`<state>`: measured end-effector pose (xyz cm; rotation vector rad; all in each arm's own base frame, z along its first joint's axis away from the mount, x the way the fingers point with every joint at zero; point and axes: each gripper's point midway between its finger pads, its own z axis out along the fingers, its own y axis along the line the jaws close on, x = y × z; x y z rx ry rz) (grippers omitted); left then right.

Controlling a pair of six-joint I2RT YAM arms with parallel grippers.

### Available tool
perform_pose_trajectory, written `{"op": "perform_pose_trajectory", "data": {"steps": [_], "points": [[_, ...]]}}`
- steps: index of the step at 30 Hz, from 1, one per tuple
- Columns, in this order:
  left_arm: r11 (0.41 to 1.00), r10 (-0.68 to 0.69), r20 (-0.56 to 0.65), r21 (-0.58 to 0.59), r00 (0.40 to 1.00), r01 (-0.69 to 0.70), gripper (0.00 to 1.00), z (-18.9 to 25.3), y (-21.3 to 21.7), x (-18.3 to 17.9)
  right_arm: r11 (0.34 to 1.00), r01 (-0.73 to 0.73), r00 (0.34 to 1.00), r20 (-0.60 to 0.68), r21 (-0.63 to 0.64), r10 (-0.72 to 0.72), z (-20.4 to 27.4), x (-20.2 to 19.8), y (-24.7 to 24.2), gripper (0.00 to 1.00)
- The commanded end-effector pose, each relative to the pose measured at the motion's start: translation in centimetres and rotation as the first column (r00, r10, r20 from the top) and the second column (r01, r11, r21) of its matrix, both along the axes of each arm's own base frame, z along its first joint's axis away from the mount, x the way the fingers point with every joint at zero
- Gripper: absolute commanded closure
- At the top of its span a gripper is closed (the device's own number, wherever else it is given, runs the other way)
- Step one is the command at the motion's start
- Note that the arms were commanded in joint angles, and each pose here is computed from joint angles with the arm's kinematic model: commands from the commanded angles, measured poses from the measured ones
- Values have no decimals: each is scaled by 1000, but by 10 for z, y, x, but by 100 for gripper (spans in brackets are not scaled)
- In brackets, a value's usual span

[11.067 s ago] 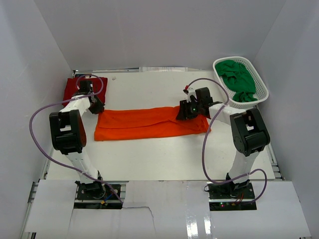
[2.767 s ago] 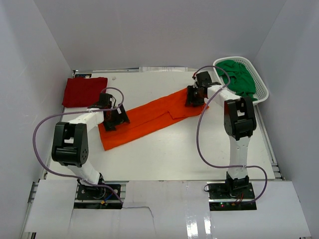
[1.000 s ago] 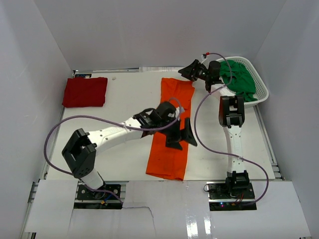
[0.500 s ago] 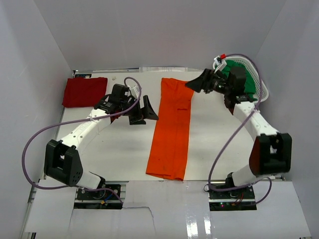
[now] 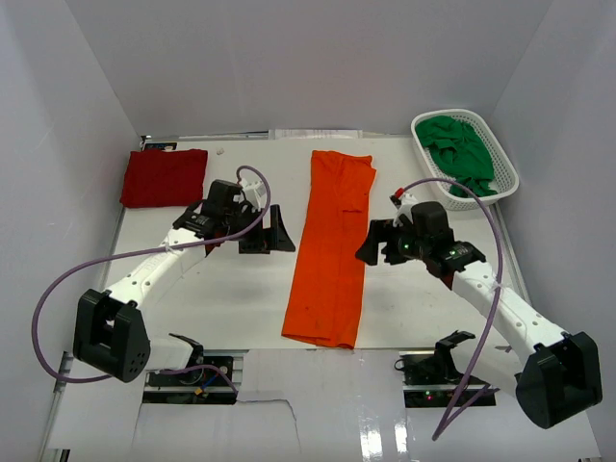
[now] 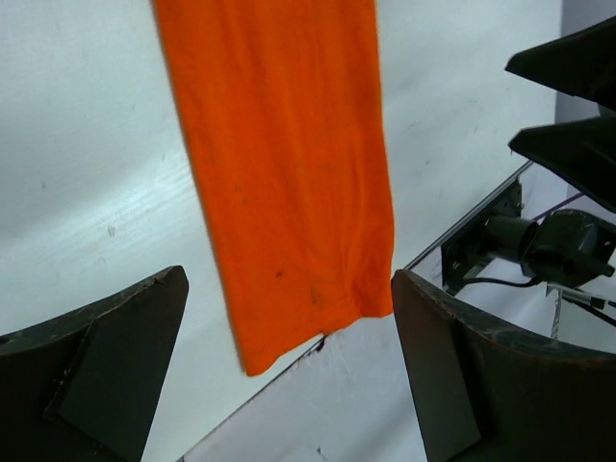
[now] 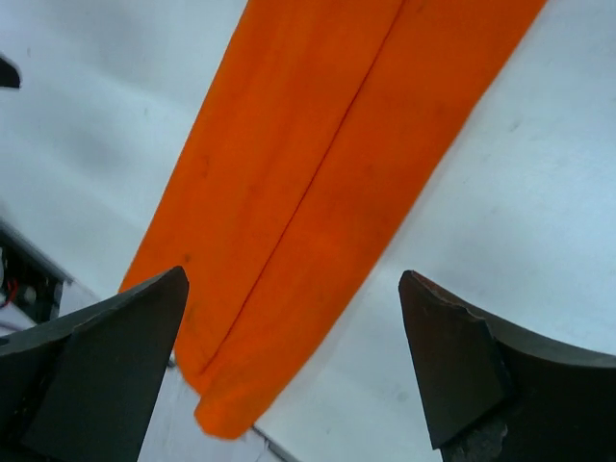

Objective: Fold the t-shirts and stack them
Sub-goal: Rotate the tshirt 90 degrees

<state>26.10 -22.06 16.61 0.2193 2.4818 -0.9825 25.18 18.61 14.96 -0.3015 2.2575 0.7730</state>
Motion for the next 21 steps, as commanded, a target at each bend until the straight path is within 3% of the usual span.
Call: {"op": "perform_pose_trajectory", "data": {"steps": [1,4,8,11,16,21], "points": [[999,-32,-120,-10,992,31,2,-26,3,-29,1000,24,992,-126,-1,-24,-12,-40,6,2],[1000,3,-252,7,968,-1,2,-58,9,-52,999,-2,978,-206,54,13,-32,-74,14,10],[999,22,-335,36,942,-11,2,-86,16,-75,995,62,948,-315,80,-34,-55,-106,17,4],[999,-2,-370,38,929,17,2,-93,10,-91,995,31,927,-375,92,6,-73,-134,25,0],[993,-34,-444,84,895,80,2,-109,-9,-124,998,12,884,-468,54,15,-103,-172,35,0],[993,-23,-479,89,877,75,2,-127,-11,-140,996,26,878,-479,85,18,-109,-177,42,13]]}}
